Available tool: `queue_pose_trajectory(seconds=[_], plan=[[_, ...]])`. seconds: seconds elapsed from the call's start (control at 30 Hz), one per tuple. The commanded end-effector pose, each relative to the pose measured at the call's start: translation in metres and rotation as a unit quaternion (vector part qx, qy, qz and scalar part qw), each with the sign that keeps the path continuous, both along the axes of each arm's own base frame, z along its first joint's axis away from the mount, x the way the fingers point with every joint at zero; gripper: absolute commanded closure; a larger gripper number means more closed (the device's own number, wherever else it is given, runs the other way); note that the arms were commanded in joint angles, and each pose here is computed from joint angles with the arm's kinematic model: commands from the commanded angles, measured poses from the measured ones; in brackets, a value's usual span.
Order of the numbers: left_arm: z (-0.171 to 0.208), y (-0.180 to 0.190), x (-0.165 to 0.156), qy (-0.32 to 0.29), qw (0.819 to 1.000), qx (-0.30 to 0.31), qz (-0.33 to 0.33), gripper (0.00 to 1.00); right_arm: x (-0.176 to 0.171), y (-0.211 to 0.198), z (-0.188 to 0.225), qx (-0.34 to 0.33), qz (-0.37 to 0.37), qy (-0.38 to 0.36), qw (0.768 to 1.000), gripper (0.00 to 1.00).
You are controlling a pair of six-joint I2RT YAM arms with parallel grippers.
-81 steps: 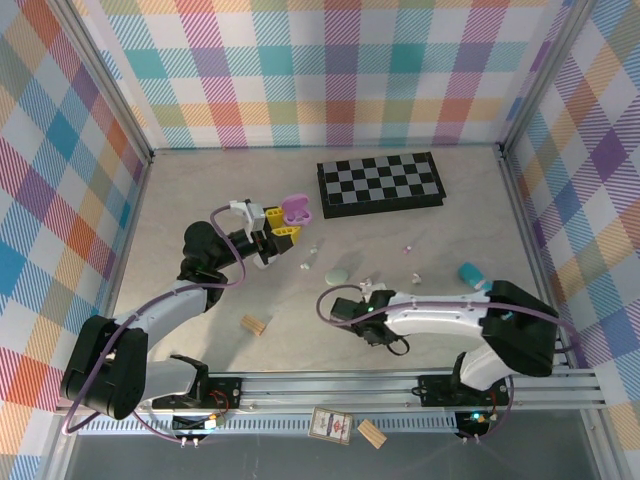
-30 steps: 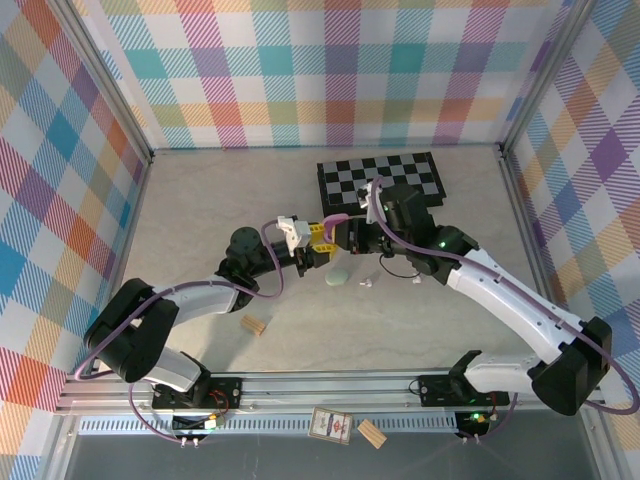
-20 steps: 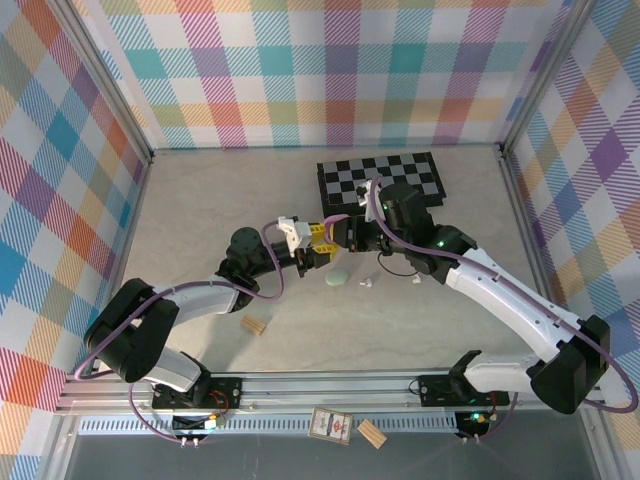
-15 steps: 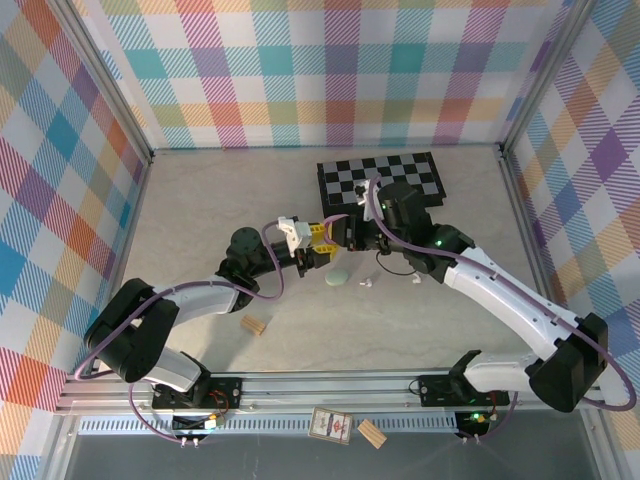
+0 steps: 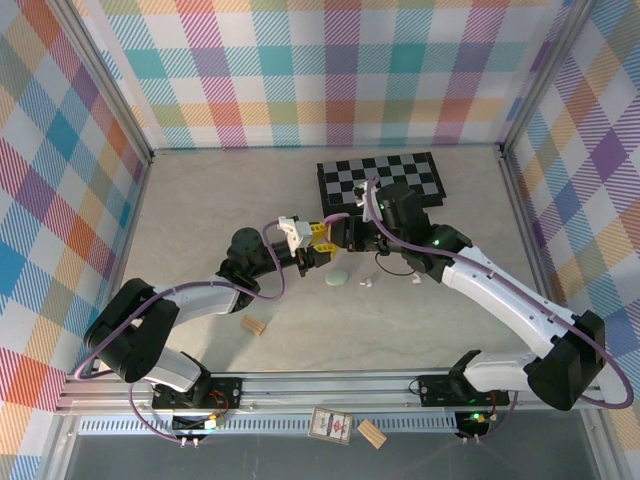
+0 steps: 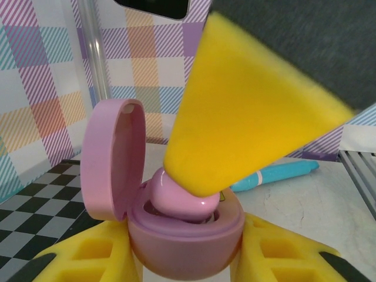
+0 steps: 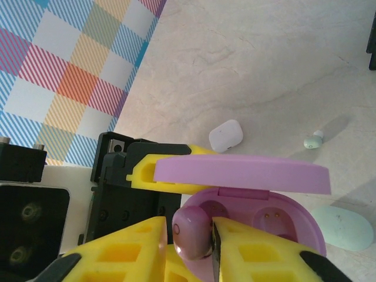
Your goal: Insert the wireless bluetooth earbuds into the charging case
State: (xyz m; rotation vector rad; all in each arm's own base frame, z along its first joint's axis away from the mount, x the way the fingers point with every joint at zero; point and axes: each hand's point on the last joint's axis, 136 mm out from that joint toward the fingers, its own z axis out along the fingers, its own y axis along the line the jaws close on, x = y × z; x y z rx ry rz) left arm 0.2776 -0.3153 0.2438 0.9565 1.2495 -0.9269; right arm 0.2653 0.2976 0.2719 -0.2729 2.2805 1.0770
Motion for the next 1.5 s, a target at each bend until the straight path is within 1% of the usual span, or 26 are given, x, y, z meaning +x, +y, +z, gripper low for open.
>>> queue_pose_trajectory(seconds=[0.0, 0.1, 0.33, 0.43, 0.57, 0.67, 0.77, 0.87, 0.97, 1.07, 1.17, 1.33, 1.47], plan=[[0.028, -0.003, -0.001, -0.040, 0.999, -0.031, -0.003, 0.66, -0.003, -0.006, 0.007, 0.010, -0.003, -0.006, 1.000, 0.64], [0.029, -0.002, -0.002, -0.041, 0.999, -0.032, 0.000, 0.66, -0.003, -0.013, 0.014, 0.006, -0.014, -0.021, 1.000, 0.55], [0.026, 0.003, 0.000, -0.032, 0.999, -0.033, 0.011, 0.65, -0.013, -0.035, 0.031, -0.003, -0.028, -0.069, 0.997, 0.49], [0.025, 0.008, 0.001, -0.033, 0.999, -0.034, 0.017, 0.65, -0.011, -0.058, 0.030, -0.019, -0.069, -0.090, 0.993, 0.48], [0.025, 0.015, 0.000, -0.032, 0.999, -0.035, 0.023, 0.65, 0.003, -0.095, 0.016, -0.022, -0.130, -0.077, 0.988, 0.47], [0.025, 0.019, -0.003, -0.030, 0.999, -0.035, 0.024, 0.65, 0.021, -0.129, -0.005, -0.034, -0.184, -0.061, 0.980, 0.47], [0.023, 0.022, -0.007, -0.027, 0.999, -0.034, 0.024, 0.66, 0.042, -0.157, -0.033, -0.050, -0.218, -0.031, 0.974, 0.46], [0.022, 0.025, -0.012, -0.024, 0.999, -0.031, 0.023, 0.66, 0.068, -0.178, -0.069, -0.074, -0.238, 0.010, 0.968, 0.45], [0.022, 0.028, -0.016, -0.022, 0.999, -0.025, 0.023, 0.66, 0.094, -0.189, -0.099, -0.109, -0.249, 0.032, 0.962, 0.43], [0.022, 0.029, -0.019, -0.021, 0.999, -0.021, 0.023, 0.66, 0.117, -0.194, -0.130, -0.149, -0.248, 0.058, 0.955, 0.41], [0.023, 0.031, -0.023, -0.020, 0.999, -0.017, 0.020, 0.66, 0.138, -0.191, -0.155, -0.169, -0.238, 0.079, 0.953, 0.41], [0.023, 0.033, -0.027, -0.017, 1.000, -0.011, 0.020, 0.65, 0.160, -0.180, -0.185, -0.175, -0.216, 0.115, 0.954, 0.42], [0.022, 0.034, -0.028, -0.018, 1.000, -0.007, 0.021, 0.65, 0.165, -0.176, -0.211, -0.181, -0.206, 0.149, 0.950, 0.45]])
